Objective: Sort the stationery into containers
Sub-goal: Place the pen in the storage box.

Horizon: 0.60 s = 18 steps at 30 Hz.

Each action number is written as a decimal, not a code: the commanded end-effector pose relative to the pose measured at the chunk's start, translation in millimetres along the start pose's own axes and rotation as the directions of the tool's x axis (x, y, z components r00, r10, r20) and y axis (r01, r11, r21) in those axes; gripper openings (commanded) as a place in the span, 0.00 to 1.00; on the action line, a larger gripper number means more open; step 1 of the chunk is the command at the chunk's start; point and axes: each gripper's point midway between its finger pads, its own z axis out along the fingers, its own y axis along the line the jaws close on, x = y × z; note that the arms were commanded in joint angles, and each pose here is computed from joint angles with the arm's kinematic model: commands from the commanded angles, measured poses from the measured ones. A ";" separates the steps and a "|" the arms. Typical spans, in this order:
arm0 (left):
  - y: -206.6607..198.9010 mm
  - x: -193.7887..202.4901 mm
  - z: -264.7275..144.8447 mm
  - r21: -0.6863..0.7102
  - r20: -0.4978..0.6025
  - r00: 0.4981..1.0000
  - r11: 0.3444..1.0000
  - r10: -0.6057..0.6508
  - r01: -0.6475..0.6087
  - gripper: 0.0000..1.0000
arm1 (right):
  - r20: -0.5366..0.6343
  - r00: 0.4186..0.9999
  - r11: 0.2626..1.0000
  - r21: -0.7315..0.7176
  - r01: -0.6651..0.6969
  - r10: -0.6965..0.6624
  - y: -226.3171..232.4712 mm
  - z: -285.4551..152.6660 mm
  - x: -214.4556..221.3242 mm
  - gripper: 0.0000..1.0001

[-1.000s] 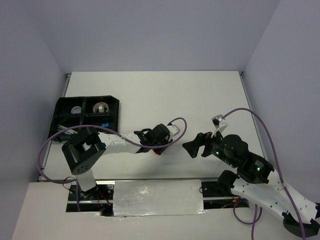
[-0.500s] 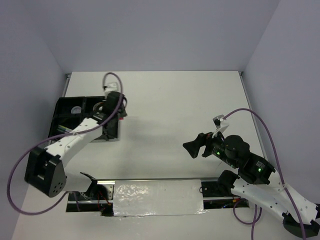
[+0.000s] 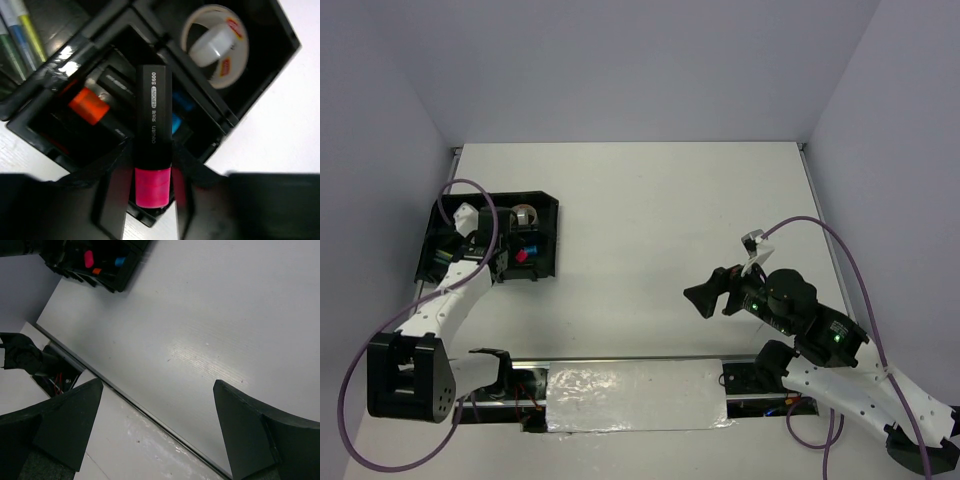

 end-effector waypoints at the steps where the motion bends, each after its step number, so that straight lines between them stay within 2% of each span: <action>1: -1.5 -12.7 0.9 0.013 0.030 0.994 0.995 -0.100 0.100 0.52 | 0.019 1.000 0.999 -0.028 0.017 -0.017 5.0 -1.9 -5.1 1.00; 2: 1.1 -12.2 1.8 0.005 0.027 0.994 0.995 -0.101 0.101 0.57 | 0.022 1.000 0.999 -0.029 0.019 -0.018 5.6 -2.7 -6.4 1.00; 3: 4.7 -10.9 3.1 -0.006 0.021 0.994 0.995 -0.104 0.104 0.72 | 0.022 1.000 0.999 -0.029 0.020 -0.019 5.7 -2.6 -6.8 1.00; 4: 5.9 -14.1 4.3 0.002 0.025 0.994 0.994 -0.108 0.108 0.79 | 0.018 1.000 0.999 -0.033 0.021 -0.020 6.5 -2.7 -6.4 1.00; 6: 1.6 -11.4 2.3 0.034 -0.002 0.995 0.994 -0.103 0.103 0.92 | 0.018 1.000 0.999 -0.043 0.020 -0.020 9.1 -3.4 -7.7 1.00; 8: -8.6 -19.5 -5.8 0.080 0.007 0.997 0.994 -0.080 0.079 0.98 | 0.011 1.000 0.999 -0.043 0.022 -0.022 9.4 -1.9 -7.0 1.00; 11: -27.1 -38.8 -24.4 0.158 0.040 0.999 0.987 -0.022 0.015 0.99 | 0.011 1.000 0.999 -0.039 0.024 -0.024 9.7 -0.5 -8.4 1.00; 14: -43.9 -50.3 -45.8 0.241 0.054 0.990 0.961 0.127 -0.136 0.99 | 0.030 0.999 1.000 -0.011 0.028 -0.027 7.8 -2.0 -17.5 1.00; 17: -42.2 -69.7 -76.7 0.219 0.072 0.963 0.938 0.259 -0.269 0.99 | 0.080 0.996 0.995 0.089 0.033 -0.041 -3.8 -9.8 -39.1 1.00; 18: -37.4 -77.6 -87.3 0.211 0.112 0.943 0.920 0.312 -0.330 0.99 | 0.090 0.995 0.992 0.122 0.037 -0.048 -8.0 -12.5 -44.5 1.00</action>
